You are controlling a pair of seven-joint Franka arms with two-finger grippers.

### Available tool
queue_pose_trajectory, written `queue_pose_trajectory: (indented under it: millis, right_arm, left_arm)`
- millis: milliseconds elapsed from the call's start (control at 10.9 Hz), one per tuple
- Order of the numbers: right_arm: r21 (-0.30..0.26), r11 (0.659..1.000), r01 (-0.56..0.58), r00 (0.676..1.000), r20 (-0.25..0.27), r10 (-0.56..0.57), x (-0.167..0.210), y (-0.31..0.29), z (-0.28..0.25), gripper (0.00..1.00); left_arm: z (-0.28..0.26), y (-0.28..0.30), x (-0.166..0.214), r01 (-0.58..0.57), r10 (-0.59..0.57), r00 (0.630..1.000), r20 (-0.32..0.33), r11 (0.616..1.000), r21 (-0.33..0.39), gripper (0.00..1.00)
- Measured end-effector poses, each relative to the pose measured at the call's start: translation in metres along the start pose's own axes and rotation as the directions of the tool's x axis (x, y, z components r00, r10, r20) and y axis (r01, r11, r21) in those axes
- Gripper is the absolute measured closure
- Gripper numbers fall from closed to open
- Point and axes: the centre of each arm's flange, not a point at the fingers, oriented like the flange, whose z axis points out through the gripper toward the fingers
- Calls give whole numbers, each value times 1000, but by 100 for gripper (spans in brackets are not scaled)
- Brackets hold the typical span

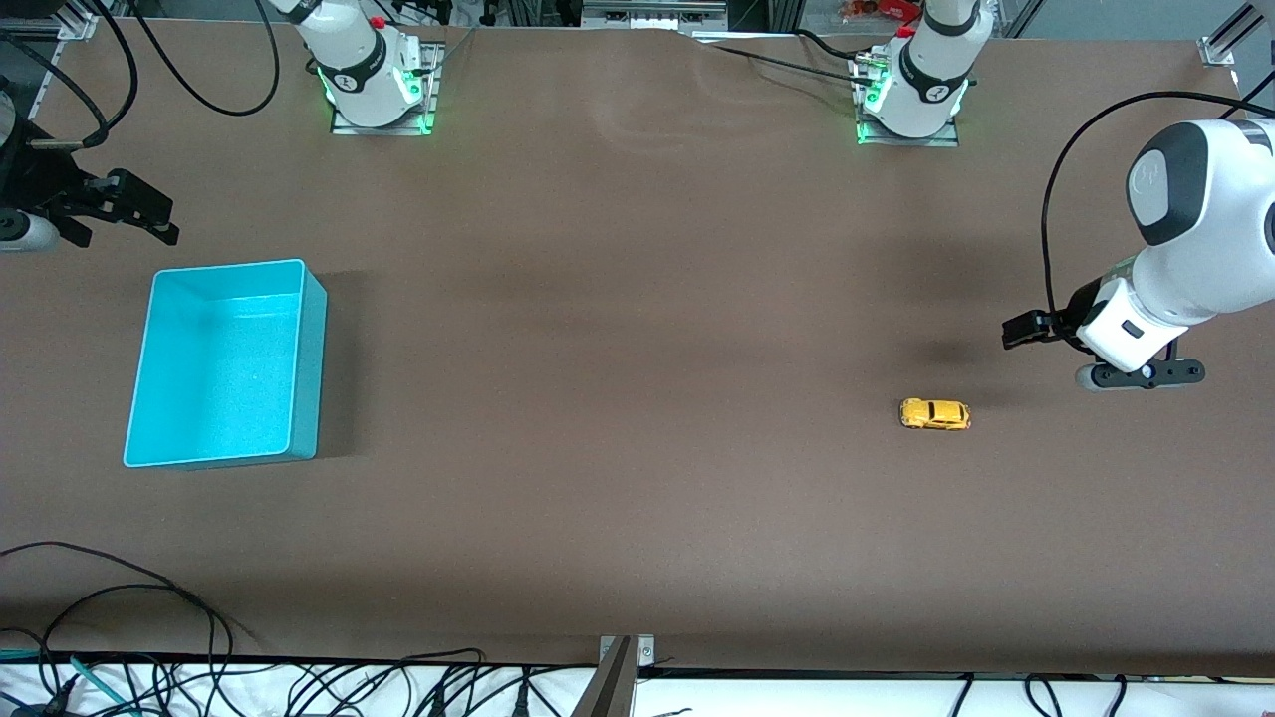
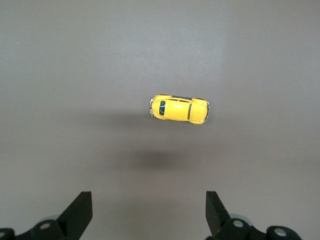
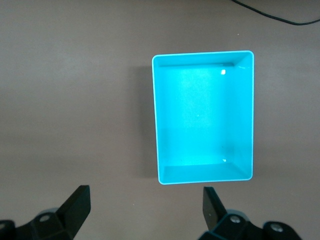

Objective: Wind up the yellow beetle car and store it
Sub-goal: 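Move the left gripper down toward the yellow beetle car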

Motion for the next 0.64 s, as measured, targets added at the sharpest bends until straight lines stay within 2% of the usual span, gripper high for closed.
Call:
queue_pose_trajectory:
  millis: [642]
  right_arm:
    - [0, 1000, 0, 1000, 0, 0, 0, 0, 0, 0]
  left_arm:
    - [5, 1, 1, -4, 4, 1000, 9, 1000, 0, 0]
